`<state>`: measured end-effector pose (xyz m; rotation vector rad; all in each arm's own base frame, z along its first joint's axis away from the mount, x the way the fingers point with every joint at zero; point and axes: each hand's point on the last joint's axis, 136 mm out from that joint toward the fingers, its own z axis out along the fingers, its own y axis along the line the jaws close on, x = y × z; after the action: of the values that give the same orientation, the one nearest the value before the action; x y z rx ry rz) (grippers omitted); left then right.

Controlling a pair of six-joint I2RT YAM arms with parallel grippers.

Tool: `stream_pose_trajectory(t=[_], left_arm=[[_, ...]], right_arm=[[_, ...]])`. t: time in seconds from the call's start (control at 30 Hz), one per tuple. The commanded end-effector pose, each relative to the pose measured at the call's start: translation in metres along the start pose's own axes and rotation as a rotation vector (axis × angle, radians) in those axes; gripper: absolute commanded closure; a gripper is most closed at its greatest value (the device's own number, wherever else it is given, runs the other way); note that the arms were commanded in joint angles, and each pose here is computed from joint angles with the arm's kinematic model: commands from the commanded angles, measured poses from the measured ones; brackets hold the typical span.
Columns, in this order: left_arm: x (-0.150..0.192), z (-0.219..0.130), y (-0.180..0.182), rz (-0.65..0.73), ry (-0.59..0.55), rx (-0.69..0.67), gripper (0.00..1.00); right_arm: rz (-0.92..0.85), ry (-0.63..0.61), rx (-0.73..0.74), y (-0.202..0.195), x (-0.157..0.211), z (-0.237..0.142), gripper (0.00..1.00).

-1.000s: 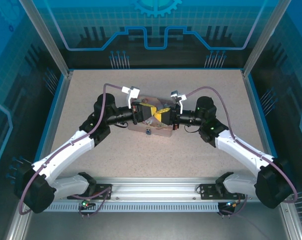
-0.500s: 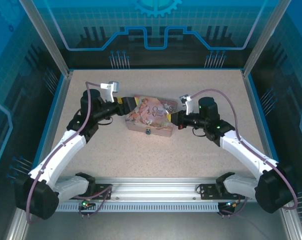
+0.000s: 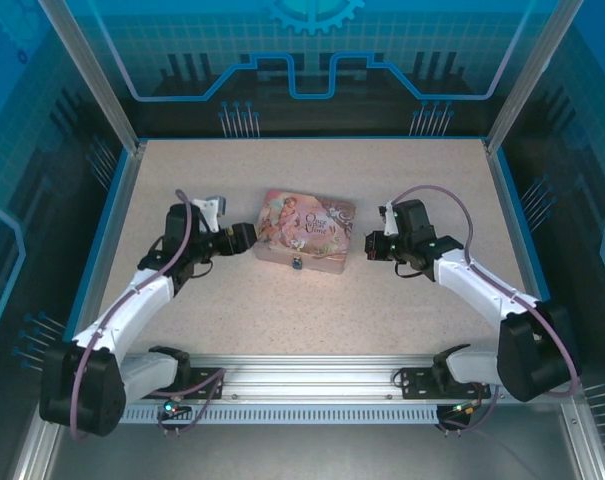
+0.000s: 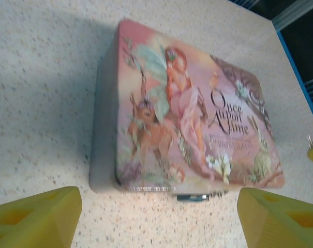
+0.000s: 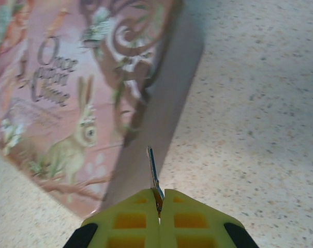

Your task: Unlock a padlock with a key

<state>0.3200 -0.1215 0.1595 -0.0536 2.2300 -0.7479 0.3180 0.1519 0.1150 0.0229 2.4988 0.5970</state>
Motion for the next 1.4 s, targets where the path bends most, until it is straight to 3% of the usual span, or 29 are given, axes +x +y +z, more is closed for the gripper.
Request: stream_pose_trajectory(t=[0.0, 0.07, 0.23, 0.4, 0.6, 0.93, 1.37], left_arm=[[0.007, -0.002, -0.024, 0.061, -0.041, 0.089, 0.20], [0.022, 0.005, -0.030, 0.041, -0.017, 0.114, 0.20], [0.052, 0.020, -0.044, 0.034, 0.028, 0.168, 0.20], [0.066, 0.034, -0.060, 0.044, 0.022, 0.255, 0.19], [0.074, 0.048, -0.066, 0.167, -0.050, 0.287, 0.17], [0.080, 0.071, -0.060, 0.366, -0.130, 0.308, 0.15], [0.102, 0.106, -0.027, 0.514, -0.200, 0.079, 0.24]], right_arm=[[0.056, -0.011, 0.067, -0.018, -0.003, 0.007, 1.00], [0.025, -0.033, 0.040, -0.012, -0.011, 0.007, 1.00], [-0.085, -0.110, -0.187, 0.035, -0.037, 0.003, 1.00], [-0.130, -0.047, -0.311, 0.074, -0.037, 0.027, 1.00], [-0.154, -0.020, -0.373, 0.109, -0.044, 0.054, 1.00], [-0.128, 0.036, -0.290, 0.102, -0.040, 0.085, 1.00], [-0.125, 0.059, -0.206, 0.090, -0.030, 0.094, 1.00]])
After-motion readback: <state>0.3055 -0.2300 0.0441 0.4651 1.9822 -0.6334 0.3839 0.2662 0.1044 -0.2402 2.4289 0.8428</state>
